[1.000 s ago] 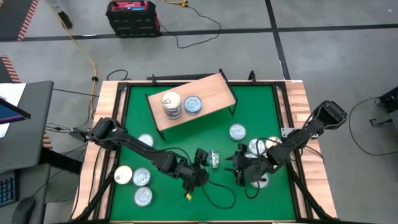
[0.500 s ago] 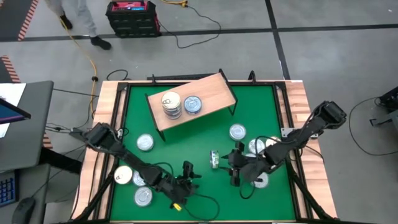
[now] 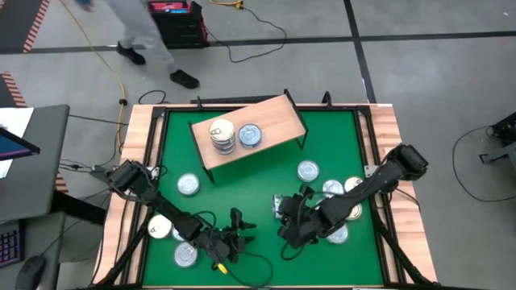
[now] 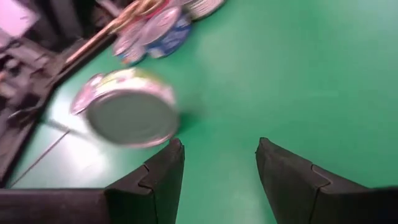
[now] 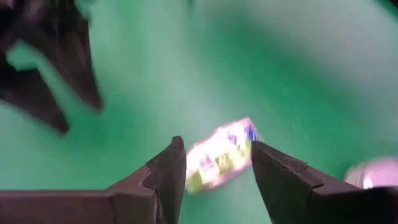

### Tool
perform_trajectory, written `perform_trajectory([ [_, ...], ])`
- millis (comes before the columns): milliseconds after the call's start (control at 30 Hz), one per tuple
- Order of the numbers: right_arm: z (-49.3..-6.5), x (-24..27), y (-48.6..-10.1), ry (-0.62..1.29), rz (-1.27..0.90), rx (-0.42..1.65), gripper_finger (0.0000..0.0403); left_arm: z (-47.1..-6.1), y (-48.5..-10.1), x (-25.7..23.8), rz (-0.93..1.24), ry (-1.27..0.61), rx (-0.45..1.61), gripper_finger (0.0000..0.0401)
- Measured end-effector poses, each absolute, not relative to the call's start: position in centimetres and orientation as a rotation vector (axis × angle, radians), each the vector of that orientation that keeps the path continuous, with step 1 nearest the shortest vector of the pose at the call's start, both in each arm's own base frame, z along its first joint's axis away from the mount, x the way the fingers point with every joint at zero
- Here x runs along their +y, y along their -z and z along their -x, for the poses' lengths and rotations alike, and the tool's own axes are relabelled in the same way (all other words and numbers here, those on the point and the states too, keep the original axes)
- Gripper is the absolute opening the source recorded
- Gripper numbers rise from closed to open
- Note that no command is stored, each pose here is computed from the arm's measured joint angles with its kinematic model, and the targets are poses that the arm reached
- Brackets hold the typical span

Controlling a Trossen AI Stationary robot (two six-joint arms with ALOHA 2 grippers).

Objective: Stack canned seafood by type on shelf
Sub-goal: Put the green white tuna can on the shelf

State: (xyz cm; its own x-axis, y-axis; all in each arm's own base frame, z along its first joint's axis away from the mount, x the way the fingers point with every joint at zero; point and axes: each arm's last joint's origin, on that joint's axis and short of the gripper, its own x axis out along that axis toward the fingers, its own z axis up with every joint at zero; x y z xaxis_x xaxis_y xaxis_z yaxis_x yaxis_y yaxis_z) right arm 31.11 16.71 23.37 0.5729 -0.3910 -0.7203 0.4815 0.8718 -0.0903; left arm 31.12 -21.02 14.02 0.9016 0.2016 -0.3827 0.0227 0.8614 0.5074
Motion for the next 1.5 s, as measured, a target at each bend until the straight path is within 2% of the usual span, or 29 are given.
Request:
perform_trajectory([
  [100, -31.4, 17.6, -23.0, 0.542, -0.131, 0.838, 0.0208, -31.1, -14.0, -20.8, -0.531, -0.143, 0.438, 0.0189],
  [300, -31.8, 18.8, -21.4, 0.588, -0.199, 0.818, 0.0209, -31.2, -14.3, -21.1, -0.536, -0.1, 0.416, 0.0189],
  [533, -31.5, 19.6, -20.4, 0.682, -0.173, 0.708, 0.021, -31.9, -14.8, -21.6, -0.534, 0.258, 0.346, 0.0189],
  [733, -31.2, 19.8, -20.4, 0.7, -0.192, 0.691, 0.021, -32.9, -15.0, -20.6, -0.486, 0.384, 0.314, 0.0189],
  [967, -30.3, 20.0, -20.2, 0.709, -0.158, 0.736, 0.021, -32.8, -15.3, -18.8, -0.483, 0.304, 0.396, 0.0189],
  [1200, -30.0, 20.5, -20.2, 0.701, -0.158, 0.724, 0.0226, -28.2, -18.6, -16.7, -0.394, 0.202, 0.226, 0.0189],
  [1500, -30.9, 19.0, -19.4, 0.741, -0.201, 0.702, 0.025, -24.3, -17.8, -14.1, -0.259, 0.132, 0.091, 0.0189],
])
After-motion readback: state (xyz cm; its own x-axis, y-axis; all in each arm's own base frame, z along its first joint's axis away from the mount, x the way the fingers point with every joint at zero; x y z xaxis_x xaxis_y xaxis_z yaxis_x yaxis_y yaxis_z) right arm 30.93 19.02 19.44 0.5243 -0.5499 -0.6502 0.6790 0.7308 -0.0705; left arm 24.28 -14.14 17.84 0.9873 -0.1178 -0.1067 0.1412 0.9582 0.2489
